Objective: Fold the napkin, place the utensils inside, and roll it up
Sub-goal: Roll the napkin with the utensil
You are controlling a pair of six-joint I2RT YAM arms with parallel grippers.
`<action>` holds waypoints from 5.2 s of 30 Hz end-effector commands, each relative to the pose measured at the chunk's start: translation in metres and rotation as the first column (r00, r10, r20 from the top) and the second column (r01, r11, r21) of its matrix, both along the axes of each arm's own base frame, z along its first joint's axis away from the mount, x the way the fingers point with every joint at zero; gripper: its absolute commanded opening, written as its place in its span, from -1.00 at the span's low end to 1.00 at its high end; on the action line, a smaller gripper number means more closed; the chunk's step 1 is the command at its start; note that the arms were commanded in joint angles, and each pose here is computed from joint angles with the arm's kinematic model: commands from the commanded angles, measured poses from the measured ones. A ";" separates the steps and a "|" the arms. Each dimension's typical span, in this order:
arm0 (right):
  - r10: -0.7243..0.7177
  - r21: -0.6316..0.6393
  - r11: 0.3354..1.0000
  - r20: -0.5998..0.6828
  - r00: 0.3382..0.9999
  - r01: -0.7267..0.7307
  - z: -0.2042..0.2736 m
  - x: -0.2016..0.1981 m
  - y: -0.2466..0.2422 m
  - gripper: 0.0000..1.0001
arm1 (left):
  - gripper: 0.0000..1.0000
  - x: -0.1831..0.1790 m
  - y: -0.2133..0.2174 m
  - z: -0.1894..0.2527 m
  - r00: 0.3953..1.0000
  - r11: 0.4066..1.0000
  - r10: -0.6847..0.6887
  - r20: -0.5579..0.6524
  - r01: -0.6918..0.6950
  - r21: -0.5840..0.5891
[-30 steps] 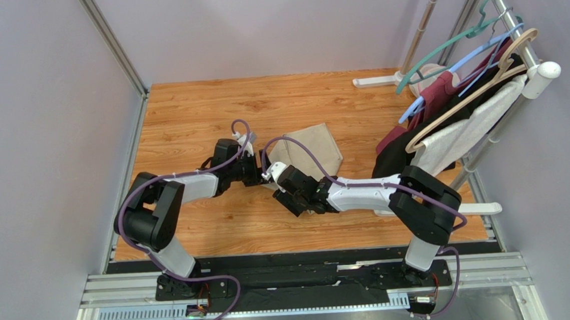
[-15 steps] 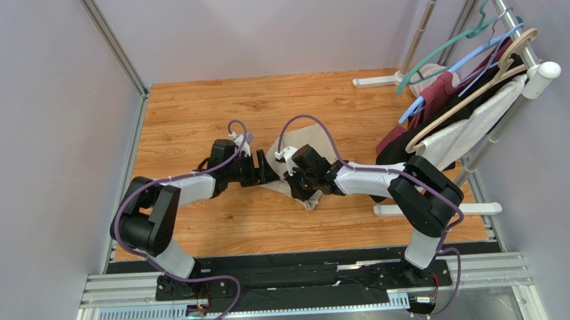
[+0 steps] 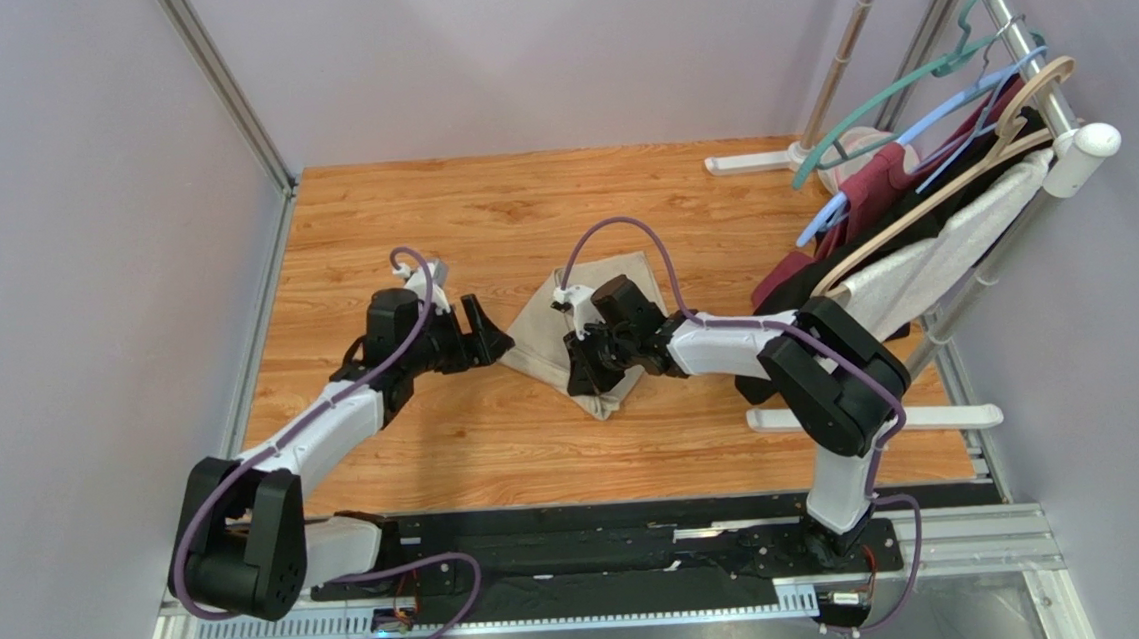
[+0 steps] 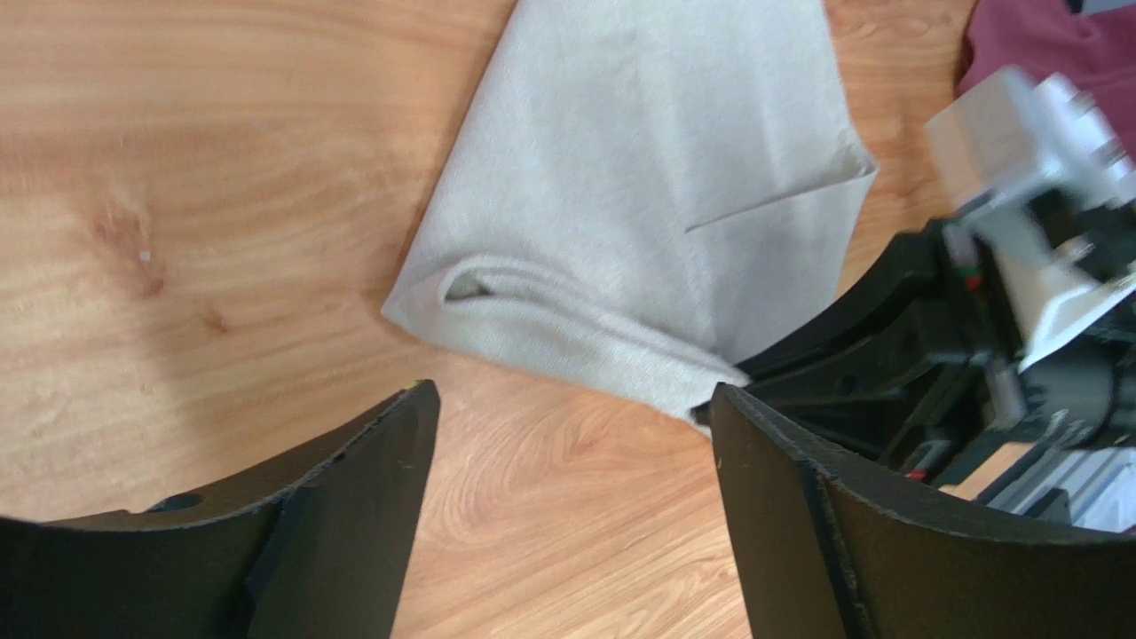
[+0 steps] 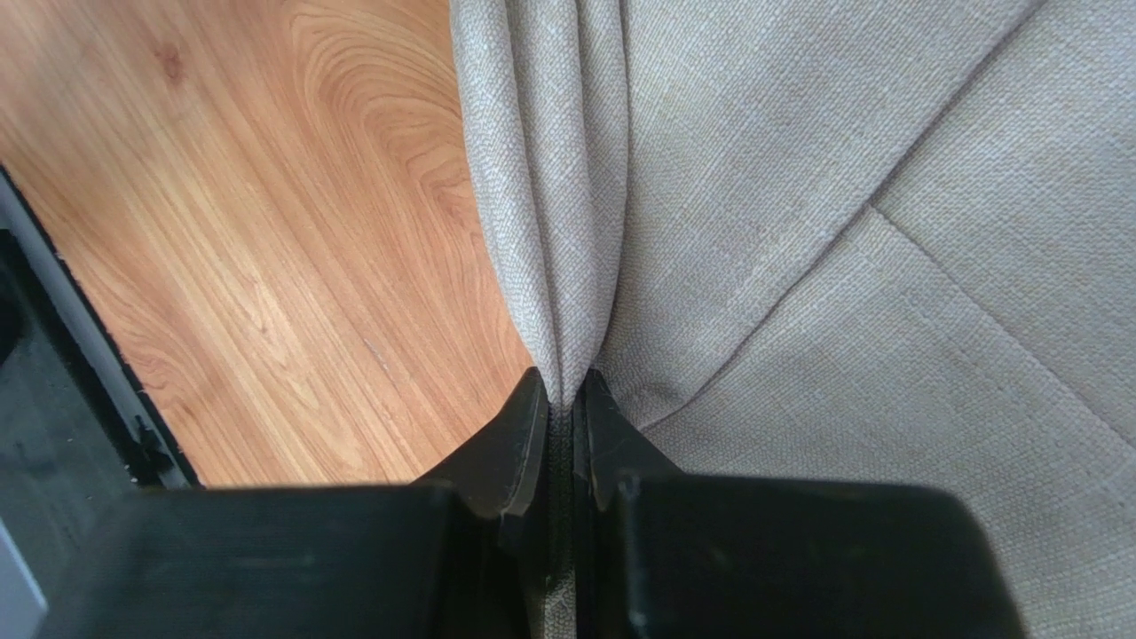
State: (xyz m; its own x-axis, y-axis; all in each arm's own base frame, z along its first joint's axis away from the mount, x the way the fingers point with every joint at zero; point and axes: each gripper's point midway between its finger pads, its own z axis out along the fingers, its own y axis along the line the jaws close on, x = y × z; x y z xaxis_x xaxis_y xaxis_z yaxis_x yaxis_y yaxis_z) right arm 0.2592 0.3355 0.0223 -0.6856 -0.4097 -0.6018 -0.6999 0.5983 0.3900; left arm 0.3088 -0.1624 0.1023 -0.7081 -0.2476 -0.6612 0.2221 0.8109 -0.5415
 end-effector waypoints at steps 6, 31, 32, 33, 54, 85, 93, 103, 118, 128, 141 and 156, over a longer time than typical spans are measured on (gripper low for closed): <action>-0.030 -0.173 0.985 -0.232 0.972 -0.011 -0.066 -0.044 -0.042 -1.00 | 0.50 -0.012 0.012 -0.039 0.998 0.999 0.008 -0.067 -0.005 0.043; -0.049 -0.166 0.986 -0.280 0.959 0.002 -0.072 -0.043 -0.046 -1.00 | 0.26 0.031 0.001 -0.075 0.983 0.990 0.019 -0.184 -0.045 -0.136; -0.048 -0.164 0.986 -0.280 0.959 0.001 -0.072 -0.043 -0.046 -1.00 | 0.21 0.032 0.000 -0.076 0.984 0.989 0.013 -0.177 -0.038 -0.142; -0.047 -0.164 0.986 -0.282 0.958 0.000 -0.072 -0.043 -0.046 -1.00 | 0.18 0.031 -0.002 -0.076 0.984 0.988 0.004 -0.178 -0.031 -0.150; -0.060 -0.177 0.984 -0.151 0.987 0.033 -0.012 -0.026 -0.043 -0.08 | -1.00 0.032 0.001 -0.078 0.960 0.997 -0.027 -0.277 0.007 -0.072; 0.112 -0.337 0.940 0.448 0.887 0.051 0.043 -0.008 0.022 0.08 | -1.00 0.031 0.001 -0.079 0.944 0.998 -0.037 -0.329 0.018 -0.060; 0.098 -0.377 0.923 0.415 0.904 0.073 0.018 -0.001 0.011 0.04 | -1.00 0.031 0.001 -0.080 0.943 0.998 -0.039 -0.331 0.020 -0.060; 0.066 -0.410 0.908 0.332 0.941 0.081 -0.015 0.001 -0.013 -0.03 | -1.00 0.034 -0.003 -0.073 0.951 0.996 -0.060 -0.304 0.037 -0.081; 0.037 -0.294 0.956 0.043 0.998 -0.022 -0.048 -0.041 -0.024 -0.98 | 0.30 0.041 0.006 -0.037 0.982 0.999 -0.006 -0.191 -0.004 -0.052; 0.053 -0.091 0.993 -0.163 0.985 -0.069 -0.041 -0.057 -0.016 -1.00 | 0.72 0.029 0.030 0.003 0.994 0.994 0.111 0.005 -0.111 -0.005; 0.052 0.016 0.999 -0.299 0.953 -0.050 -0.051 -0.056 -0.017 -1.00 | 0.73 0.005 0.011 -0.012 1.000 0.993 0.019 -0.004 -0.019 -0.113; 0.012 0.013 1.000 -0.322 0.947 -0.008 -0.056 -0.048 -0.024 -1.00 | 0.46 0.016 0.011 -0.044 0.992 0.991 0.058 -0.108 -0.070 -0.115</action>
